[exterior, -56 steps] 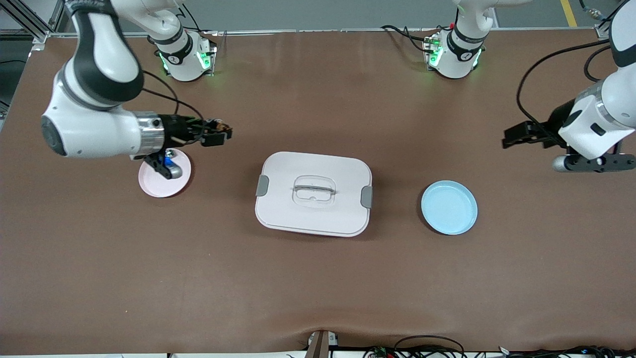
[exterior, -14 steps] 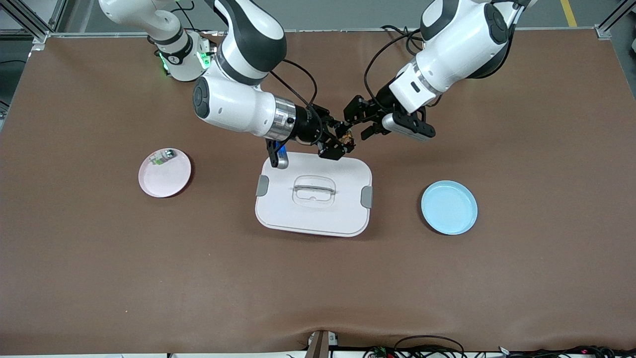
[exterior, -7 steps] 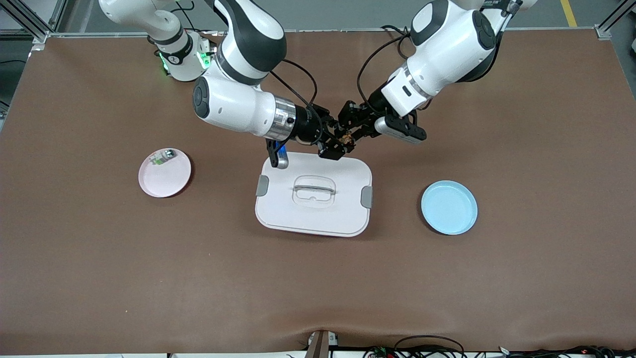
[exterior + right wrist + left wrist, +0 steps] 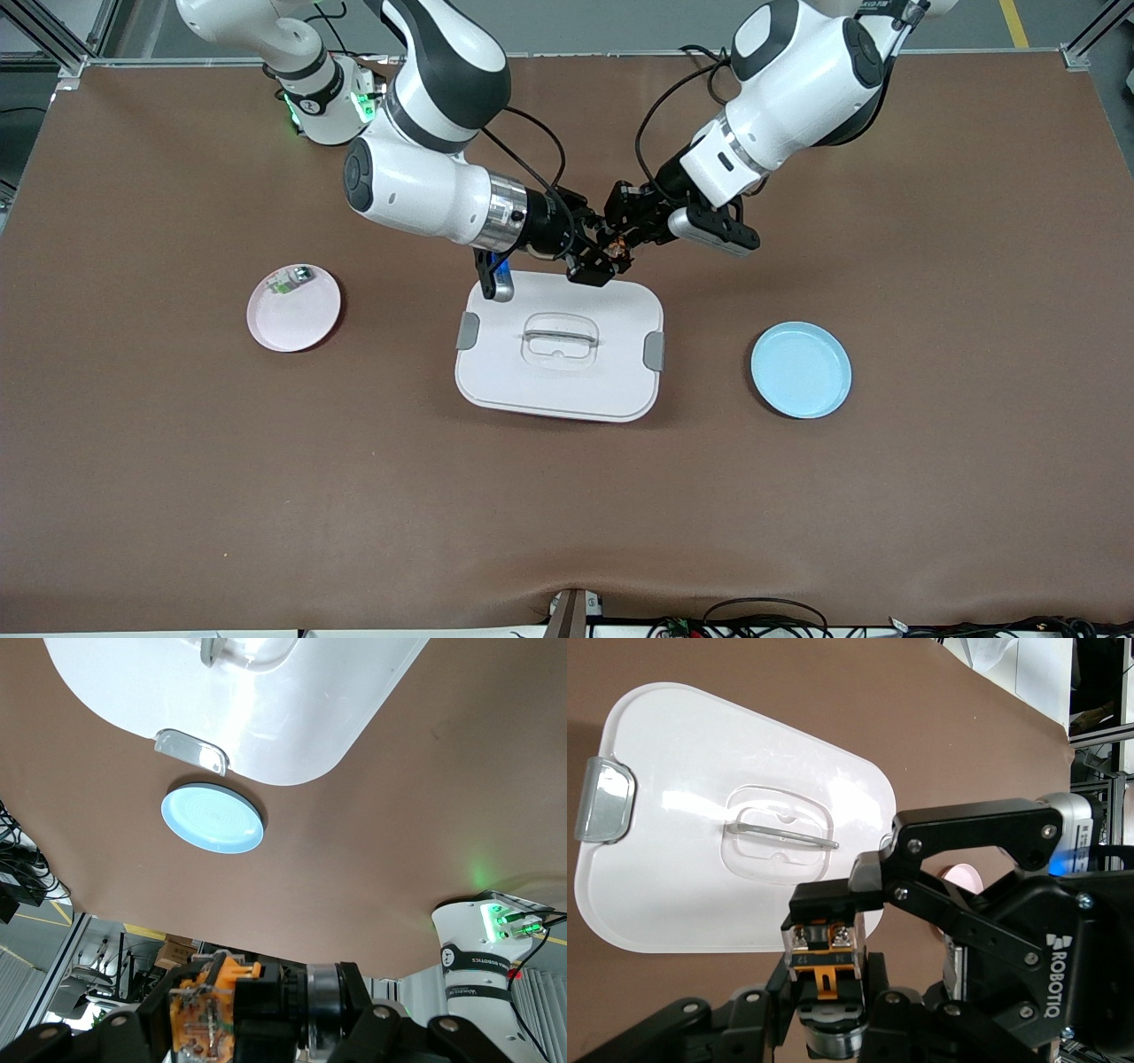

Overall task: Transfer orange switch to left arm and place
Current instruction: 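Grasp the switch with the left gripper from the right gripper, then carry the switch to the blue plate while the right gripper withdraws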

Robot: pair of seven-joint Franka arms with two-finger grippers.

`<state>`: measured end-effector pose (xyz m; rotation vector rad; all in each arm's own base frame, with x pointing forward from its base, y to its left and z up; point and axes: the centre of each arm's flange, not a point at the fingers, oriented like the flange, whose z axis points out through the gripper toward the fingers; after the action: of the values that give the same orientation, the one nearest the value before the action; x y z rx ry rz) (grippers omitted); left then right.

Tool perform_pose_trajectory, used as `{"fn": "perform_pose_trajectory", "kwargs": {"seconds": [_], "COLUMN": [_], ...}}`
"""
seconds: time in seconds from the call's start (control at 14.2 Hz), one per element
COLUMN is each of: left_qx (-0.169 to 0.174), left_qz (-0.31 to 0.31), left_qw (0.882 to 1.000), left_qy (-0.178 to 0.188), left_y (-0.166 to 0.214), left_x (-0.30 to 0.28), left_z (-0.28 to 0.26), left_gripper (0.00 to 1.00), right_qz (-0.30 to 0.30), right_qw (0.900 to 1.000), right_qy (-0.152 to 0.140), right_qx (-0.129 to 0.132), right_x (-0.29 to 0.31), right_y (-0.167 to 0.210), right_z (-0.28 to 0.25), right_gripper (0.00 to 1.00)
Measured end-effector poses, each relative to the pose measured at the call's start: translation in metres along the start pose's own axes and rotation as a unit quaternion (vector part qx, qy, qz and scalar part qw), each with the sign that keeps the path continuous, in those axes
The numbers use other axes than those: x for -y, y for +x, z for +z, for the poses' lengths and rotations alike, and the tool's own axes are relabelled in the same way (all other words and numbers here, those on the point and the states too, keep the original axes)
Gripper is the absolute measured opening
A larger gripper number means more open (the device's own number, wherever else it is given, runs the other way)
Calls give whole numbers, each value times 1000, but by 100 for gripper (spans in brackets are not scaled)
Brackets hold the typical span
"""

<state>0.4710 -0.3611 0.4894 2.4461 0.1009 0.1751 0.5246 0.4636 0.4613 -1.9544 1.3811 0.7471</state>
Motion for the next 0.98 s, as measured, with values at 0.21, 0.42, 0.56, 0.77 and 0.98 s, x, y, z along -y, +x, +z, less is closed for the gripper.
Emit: {"fn": "perform_pose_trajectory", "kwargs": {"seconds": [0.21,0.42,0.56,0.77,0.98], "left_qx": [-1,-2,-4,-15,-22], "left_qz": [0,1,4,18,25], "left_qw": [1000,1000,1000,1000,999], "left_qy": [0,0,0,12,40], "left_y": [0,1,3,15,32], "left_x": [0,1,3,13,32], "left_z": [0,0,-2,-9,-20], "left_gripper": [35,35,35,35,34], "right_qz": [0,-2,-3,-4,-7], "right_qw": [1000,1000,1000,1000,1000], "right_qy": [1,3,5,9,9], "right_qx": [0,1,2,1,-2], "right_x": [0,2,3,6,10], "right_y": [0,-2,-4,-4,-2], "right_z": [0,-3,-5,-8,-17], "right_gripper": [74,88,100,100,100]}}
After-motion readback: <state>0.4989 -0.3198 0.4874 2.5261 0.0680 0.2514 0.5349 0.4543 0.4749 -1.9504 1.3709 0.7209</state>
